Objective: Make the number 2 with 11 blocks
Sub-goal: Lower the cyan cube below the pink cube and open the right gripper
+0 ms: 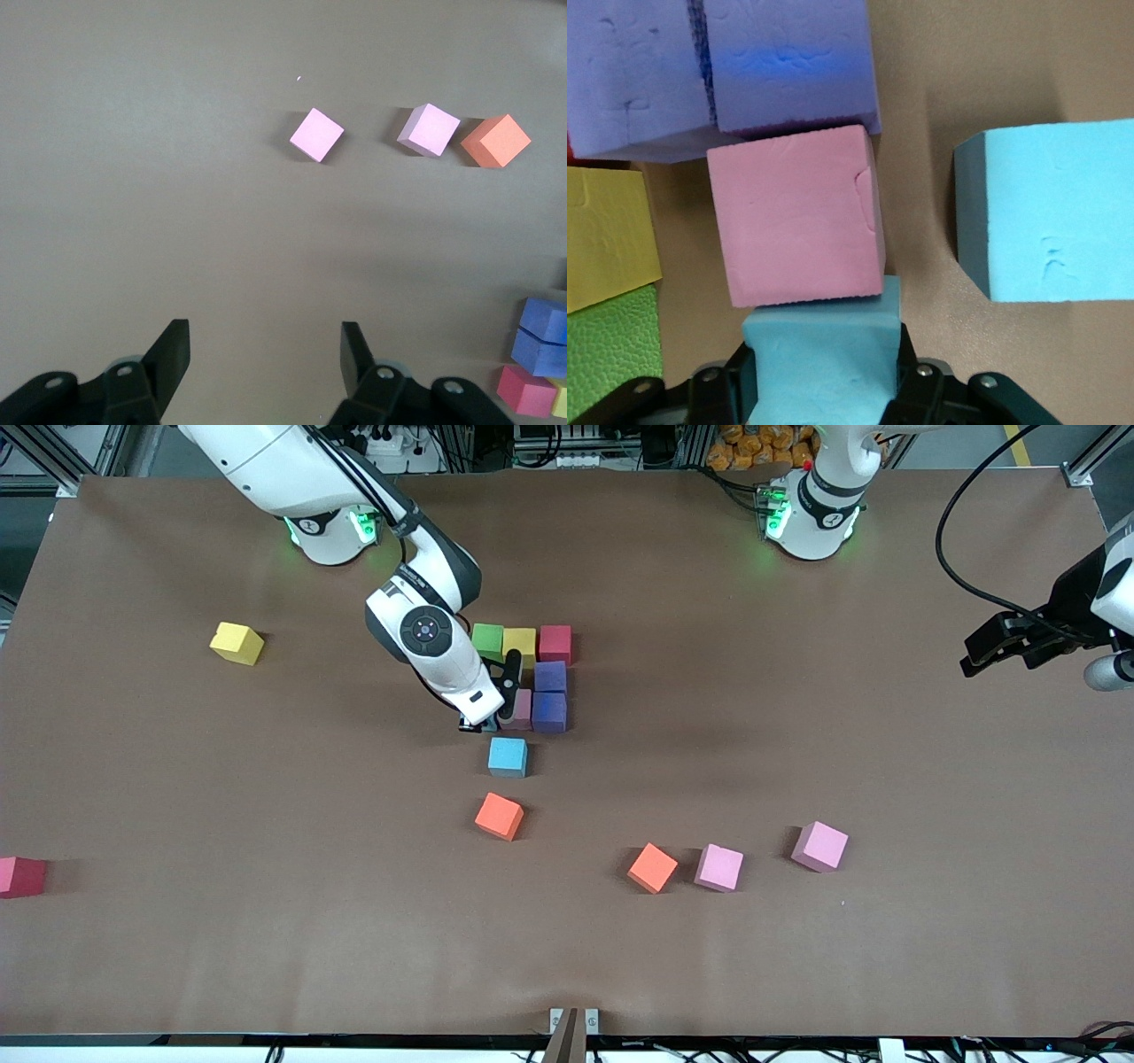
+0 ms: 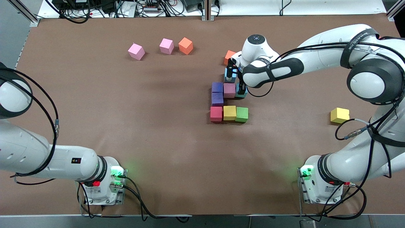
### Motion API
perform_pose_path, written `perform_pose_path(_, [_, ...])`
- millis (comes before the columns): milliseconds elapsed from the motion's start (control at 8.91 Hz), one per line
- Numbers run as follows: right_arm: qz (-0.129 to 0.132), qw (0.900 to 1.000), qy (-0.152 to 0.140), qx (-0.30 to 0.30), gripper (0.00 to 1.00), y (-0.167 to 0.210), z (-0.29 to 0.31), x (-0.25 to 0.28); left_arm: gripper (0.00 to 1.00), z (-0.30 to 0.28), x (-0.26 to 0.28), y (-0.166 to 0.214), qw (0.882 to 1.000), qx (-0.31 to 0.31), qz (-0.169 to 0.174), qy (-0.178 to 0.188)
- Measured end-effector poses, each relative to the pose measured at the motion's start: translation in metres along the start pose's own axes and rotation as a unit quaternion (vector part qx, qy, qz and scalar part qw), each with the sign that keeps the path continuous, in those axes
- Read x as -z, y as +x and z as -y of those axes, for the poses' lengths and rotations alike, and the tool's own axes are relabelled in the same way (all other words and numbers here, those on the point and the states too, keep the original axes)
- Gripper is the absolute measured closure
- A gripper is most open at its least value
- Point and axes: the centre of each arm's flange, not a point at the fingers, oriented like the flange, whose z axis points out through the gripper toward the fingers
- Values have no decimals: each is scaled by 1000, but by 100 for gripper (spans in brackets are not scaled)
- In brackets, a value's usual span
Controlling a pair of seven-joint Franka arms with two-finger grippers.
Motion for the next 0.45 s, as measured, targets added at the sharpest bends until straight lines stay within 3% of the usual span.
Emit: perform_pose_path(449, [0,1000,4,-5,41,6,7,-3,23,0,0,0,1000,0,0,0])
